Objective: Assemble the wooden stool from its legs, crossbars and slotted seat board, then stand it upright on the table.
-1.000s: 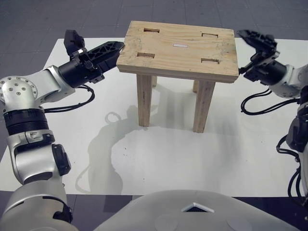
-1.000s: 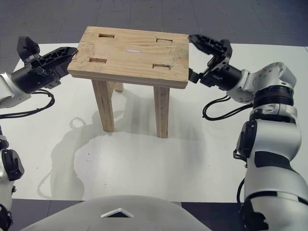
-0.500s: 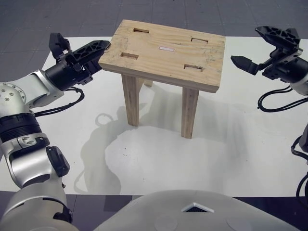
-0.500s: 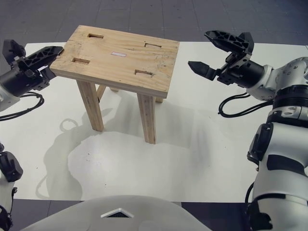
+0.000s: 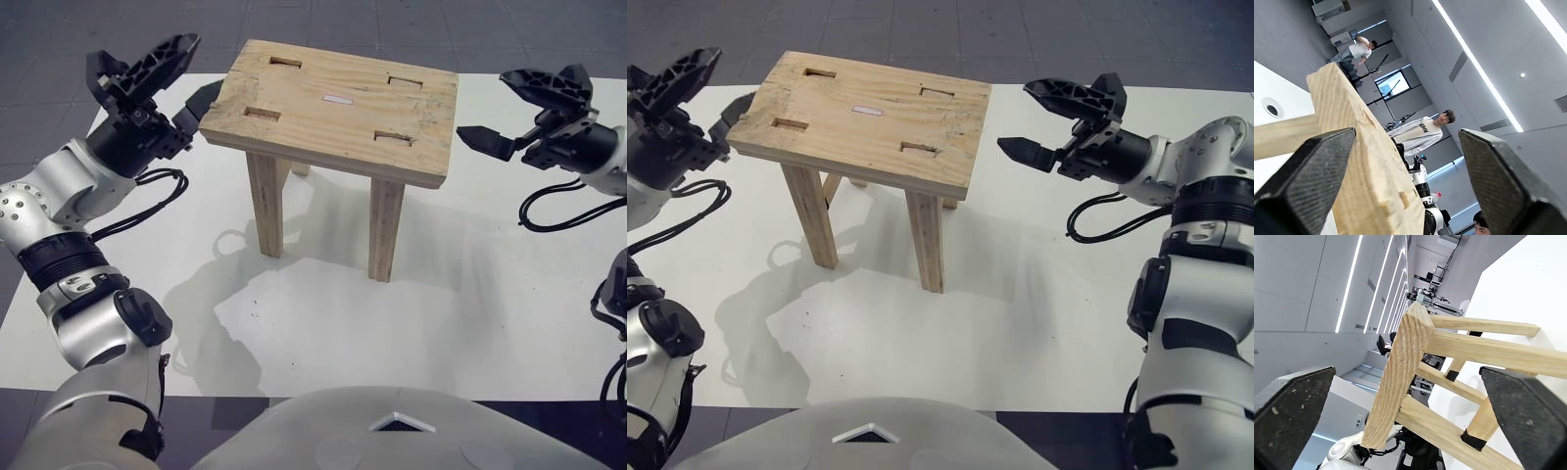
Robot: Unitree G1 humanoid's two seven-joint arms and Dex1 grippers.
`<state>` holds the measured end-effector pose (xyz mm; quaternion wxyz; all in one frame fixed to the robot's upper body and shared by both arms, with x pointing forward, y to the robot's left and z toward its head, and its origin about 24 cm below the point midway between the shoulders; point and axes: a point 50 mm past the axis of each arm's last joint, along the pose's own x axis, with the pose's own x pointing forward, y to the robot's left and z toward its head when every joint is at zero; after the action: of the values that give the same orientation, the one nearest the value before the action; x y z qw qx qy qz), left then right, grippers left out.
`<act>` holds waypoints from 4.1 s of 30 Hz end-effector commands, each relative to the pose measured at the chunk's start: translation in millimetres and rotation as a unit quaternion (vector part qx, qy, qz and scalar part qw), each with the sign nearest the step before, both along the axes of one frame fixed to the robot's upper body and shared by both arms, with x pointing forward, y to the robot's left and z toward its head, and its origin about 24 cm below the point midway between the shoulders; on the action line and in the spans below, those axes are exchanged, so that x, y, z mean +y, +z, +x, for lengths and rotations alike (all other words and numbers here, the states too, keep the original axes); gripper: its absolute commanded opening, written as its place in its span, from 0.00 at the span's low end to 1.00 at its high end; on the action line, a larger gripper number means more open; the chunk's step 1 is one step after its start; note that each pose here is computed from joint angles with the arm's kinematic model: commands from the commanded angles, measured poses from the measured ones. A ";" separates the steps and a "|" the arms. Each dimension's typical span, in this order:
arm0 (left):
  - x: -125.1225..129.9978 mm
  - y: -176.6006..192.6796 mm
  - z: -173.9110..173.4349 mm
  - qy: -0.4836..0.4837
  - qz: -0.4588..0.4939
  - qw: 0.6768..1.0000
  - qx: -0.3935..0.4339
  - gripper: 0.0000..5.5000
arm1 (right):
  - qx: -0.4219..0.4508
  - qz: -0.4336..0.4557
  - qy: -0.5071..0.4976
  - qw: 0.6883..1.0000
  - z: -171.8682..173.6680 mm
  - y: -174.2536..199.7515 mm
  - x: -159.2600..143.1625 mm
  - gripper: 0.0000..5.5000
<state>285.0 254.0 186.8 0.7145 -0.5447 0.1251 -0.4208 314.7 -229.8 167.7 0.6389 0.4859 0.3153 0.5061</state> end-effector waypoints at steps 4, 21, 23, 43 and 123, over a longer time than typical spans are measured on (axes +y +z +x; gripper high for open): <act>-0.9 -30.7 -41.7 0.018 0.080 0.995 0.049 0.71 | -0.131 -0.141 -0.100 0.976 8.5 18.7 12.0 0.96; -38.2 -42.1 -48.2 0.012 0.066 0.996 0.064 0.71 | -0.317 -0.464 -0.222 0.797 11.0 -40.7 55.2 0.38; -42.3 -43.5 -48.5 0.005 0.067 0.996 0.066 0.71 | -0.317 -0.479 -0.237 0.784 21.7 -38.9 53.3 0.31; -66.0 -17.6 -69.9 0.041 0.122 0.992 -0.018 0.71 | -0.300 -0.581 -0.456 0.603 40.9 21.5 15.9 0.02; -70.2 -104.9 -65.9 0.440 0.577 0.668 -0.164 0.91 | -0.411 -0.552 -0.408 0.600 -65.3 -92.3 41.1 0.30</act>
<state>219.9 185.3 85.2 0.9974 0.0593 -0.0346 0.0227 248.7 -191.4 69.1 0.9883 -0.1304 0.0257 0.0746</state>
